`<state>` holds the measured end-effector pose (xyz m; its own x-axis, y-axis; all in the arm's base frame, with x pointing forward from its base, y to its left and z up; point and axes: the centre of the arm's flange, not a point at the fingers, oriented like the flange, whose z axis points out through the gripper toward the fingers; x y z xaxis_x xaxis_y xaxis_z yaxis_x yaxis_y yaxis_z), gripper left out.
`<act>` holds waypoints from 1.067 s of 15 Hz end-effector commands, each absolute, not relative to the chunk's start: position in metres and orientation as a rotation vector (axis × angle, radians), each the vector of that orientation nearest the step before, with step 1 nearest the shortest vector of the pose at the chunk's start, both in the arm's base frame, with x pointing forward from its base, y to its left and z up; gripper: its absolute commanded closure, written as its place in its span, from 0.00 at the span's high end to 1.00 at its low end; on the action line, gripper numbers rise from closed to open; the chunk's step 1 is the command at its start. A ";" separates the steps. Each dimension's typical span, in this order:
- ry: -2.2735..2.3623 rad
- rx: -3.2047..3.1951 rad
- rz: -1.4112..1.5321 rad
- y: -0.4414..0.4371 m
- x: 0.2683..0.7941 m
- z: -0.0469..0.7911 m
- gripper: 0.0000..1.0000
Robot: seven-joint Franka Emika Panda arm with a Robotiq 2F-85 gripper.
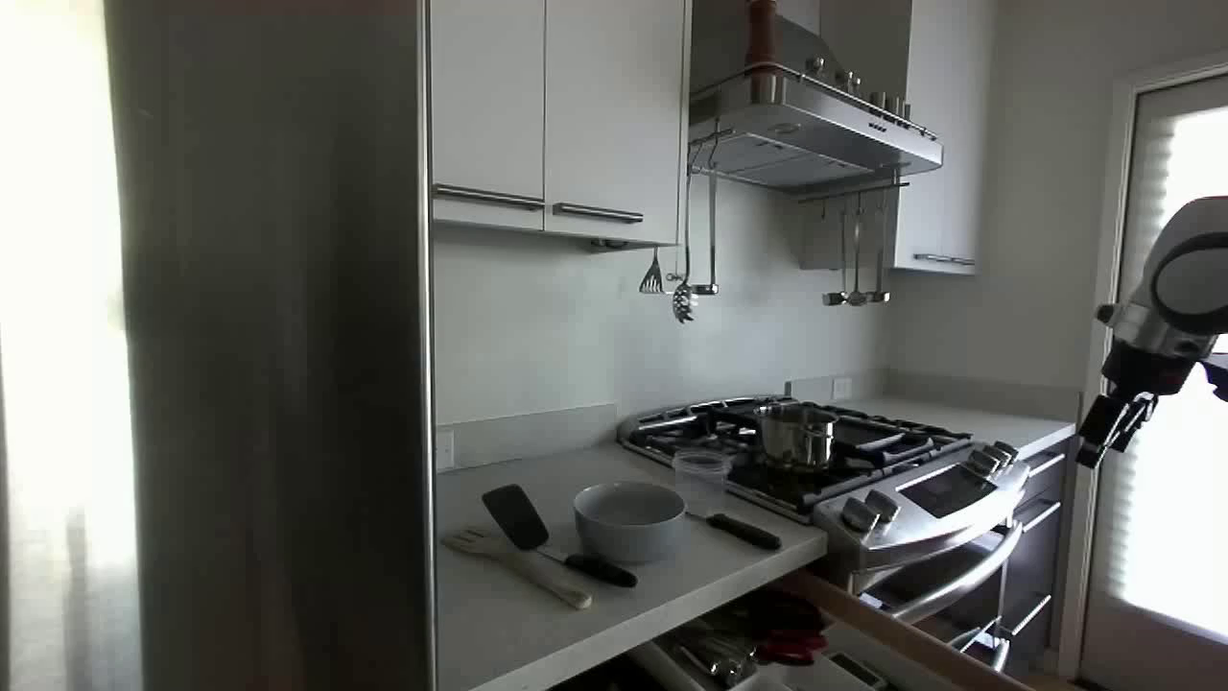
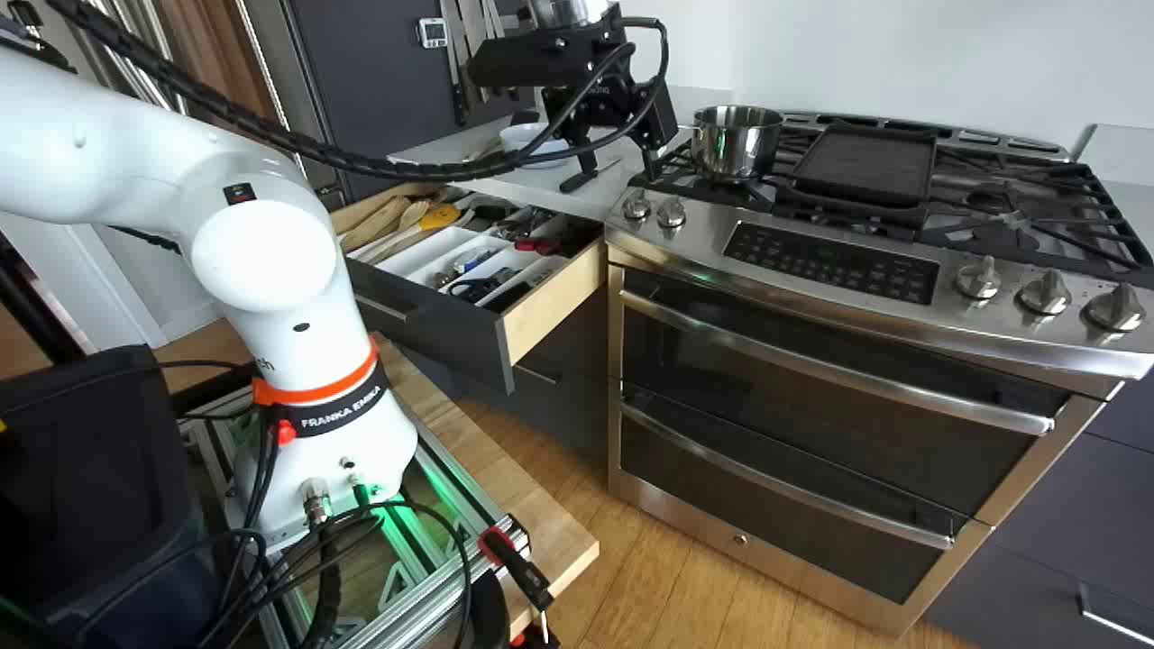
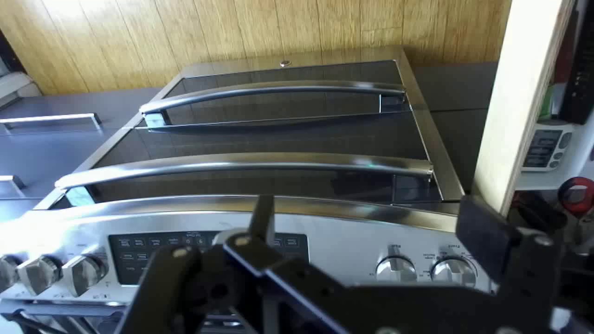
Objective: Move the white bowl backwards
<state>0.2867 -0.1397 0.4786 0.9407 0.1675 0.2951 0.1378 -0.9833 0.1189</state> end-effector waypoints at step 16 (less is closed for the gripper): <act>0.301 3.009 0.418 -0.121 0.318 0.490 1.00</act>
<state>0.2877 -0.1349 0.4655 0.9482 0.1752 0.2651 0.1515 -0.9826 0.1076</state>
